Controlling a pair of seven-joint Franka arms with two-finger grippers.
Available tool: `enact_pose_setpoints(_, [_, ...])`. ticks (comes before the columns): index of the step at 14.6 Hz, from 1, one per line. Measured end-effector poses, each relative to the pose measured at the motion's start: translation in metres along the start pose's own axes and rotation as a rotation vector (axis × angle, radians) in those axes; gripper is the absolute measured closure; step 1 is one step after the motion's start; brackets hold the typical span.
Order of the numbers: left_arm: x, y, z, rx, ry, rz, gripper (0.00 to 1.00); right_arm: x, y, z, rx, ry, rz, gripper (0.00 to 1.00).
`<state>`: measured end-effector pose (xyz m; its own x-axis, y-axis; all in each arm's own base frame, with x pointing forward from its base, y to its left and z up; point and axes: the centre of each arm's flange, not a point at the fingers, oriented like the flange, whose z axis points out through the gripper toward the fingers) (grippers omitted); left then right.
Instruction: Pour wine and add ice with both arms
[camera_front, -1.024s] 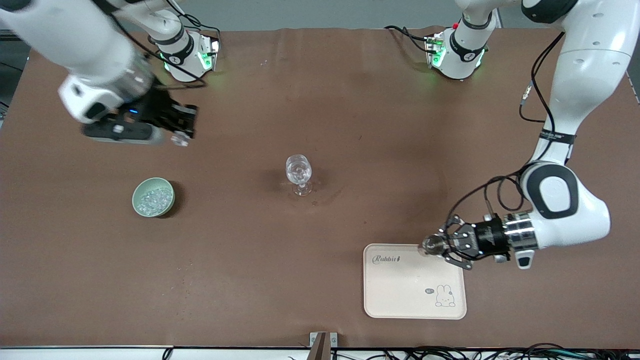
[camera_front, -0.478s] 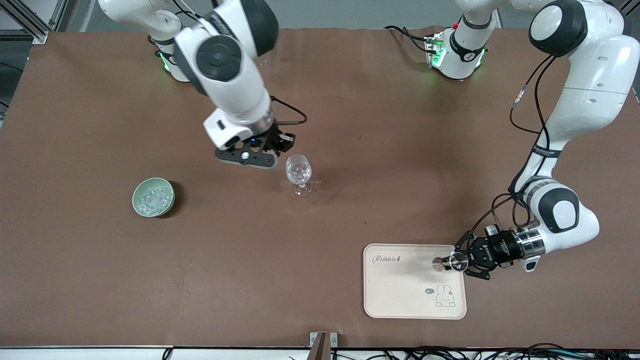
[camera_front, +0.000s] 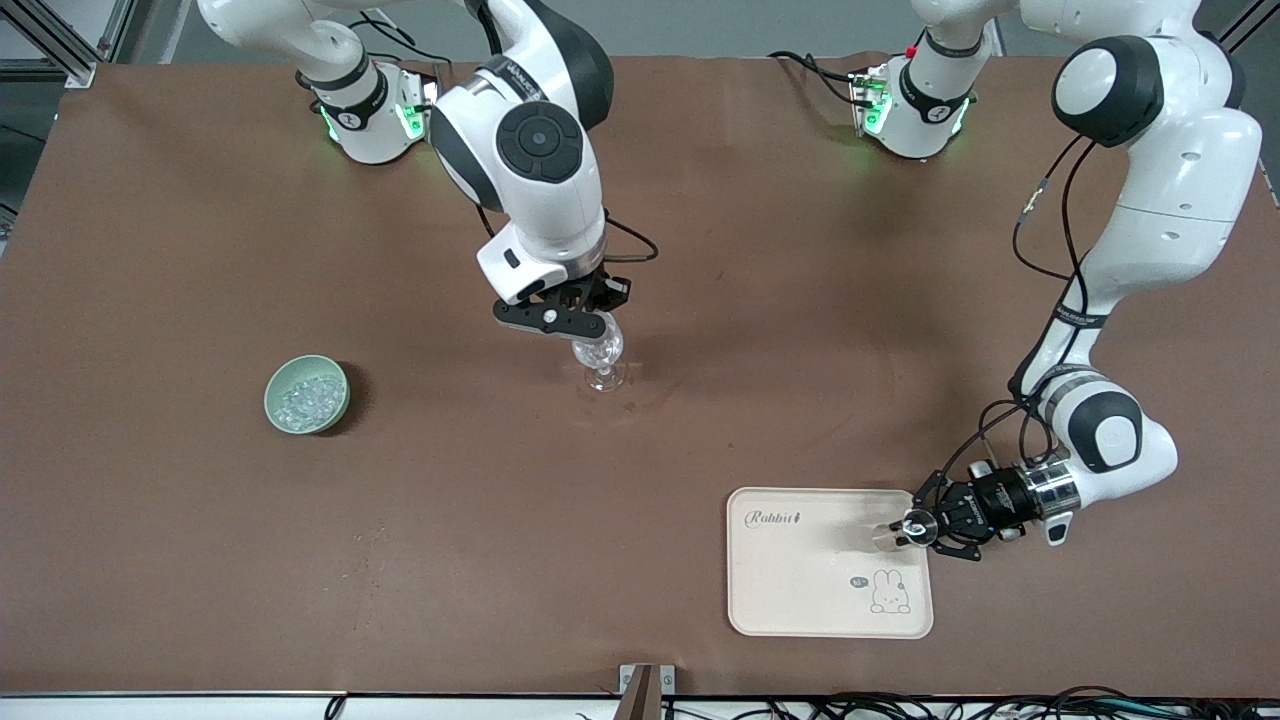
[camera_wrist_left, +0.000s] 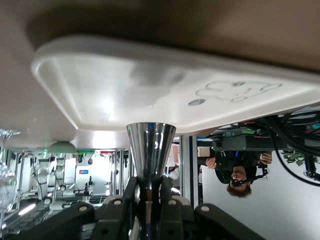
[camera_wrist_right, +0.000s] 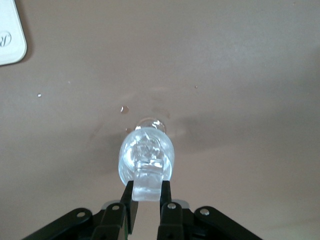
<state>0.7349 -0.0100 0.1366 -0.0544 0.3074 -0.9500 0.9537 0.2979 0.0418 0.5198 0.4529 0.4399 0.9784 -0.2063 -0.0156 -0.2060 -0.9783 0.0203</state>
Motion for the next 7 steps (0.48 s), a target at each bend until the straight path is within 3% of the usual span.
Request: enact_pose_setpoints(7, [0.025, -0.007, 0.010, -0.001, -0.002, 0.052, 0.78, -0.014, -0.016, 0.025, -0.030, -0.007, 0.022, 0.78])
